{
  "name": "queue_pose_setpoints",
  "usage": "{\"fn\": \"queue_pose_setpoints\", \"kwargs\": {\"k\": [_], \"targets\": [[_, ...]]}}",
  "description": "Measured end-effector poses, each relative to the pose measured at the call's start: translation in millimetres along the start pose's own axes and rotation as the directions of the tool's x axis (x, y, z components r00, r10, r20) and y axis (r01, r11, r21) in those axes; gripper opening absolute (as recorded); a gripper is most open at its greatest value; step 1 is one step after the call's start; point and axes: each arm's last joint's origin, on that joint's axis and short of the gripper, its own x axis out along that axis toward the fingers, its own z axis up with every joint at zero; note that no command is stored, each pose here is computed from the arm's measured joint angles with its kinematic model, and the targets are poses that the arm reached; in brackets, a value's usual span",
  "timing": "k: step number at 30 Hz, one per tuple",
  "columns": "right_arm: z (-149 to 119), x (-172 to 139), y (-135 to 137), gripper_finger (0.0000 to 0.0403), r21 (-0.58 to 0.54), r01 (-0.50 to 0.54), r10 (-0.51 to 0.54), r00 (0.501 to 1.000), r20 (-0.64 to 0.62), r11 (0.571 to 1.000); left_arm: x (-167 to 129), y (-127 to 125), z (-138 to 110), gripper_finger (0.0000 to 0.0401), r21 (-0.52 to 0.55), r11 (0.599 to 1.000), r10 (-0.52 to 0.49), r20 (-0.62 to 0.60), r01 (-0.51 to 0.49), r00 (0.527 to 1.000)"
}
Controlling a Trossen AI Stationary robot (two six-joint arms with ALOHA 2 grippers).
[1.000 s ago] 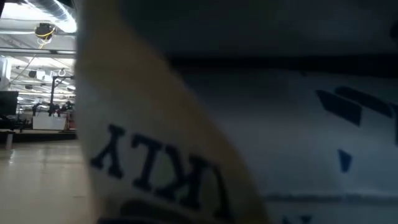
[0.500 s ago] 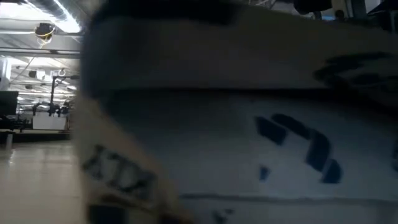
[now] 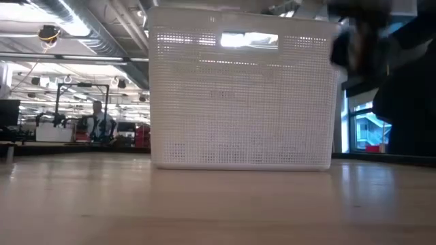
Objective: Pick & place medical supplies in basket/bin
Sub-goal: Put the mailer bag into the white bin
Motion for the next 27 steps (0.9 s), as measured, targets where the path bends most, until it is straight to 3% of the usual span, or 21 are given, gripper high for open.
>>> {"fn": "queue_pose_setpoints", "kwargs": {"k": [7,12,15,19,24,27], "targets": [[58,-30,52,0.0052,-0.190,-0.120,0.151,0.975,0.162,0.974,-41,-12,23,0.0116,0.103,0.994,0.016,0.114,-0.027,0.993],[109,-55,78,0.0050,-0.350,-0.077,0.177,0.948,0.263,0.933,-60,-19,27,0.0116,0.125,0.992,-0.006,0.116,-0.008,0.993],[145,-69,87,0.0050,-0.407,0.035,0.099,0.948,0.304,0.913,-71,-25,29,0.0116,0.160,0.987,-0.033,0.119,0.013,0.992],[182,-78,84,0.0050,-0.458,0.235,-0.108,0.952,0.286,0.857,-93,-30,37,0.0116,0.212,0.977,-0.021,0.187,-0.019,0.982],[233,-102,88,0.0050,-0.563,0.402,-0.276,0.914,0.298,0.722,-113,-31,43,0.0114,0.231,0.967,0.052,0.248,-0.111,0.967],[259,-122,90,0.0050,-0.639,0.465,-0.361,0.884,0.298,0.612,-120,-29,43,0.0113,0.231,0.958,0.107,0.256,-0.168,0.961]]}}
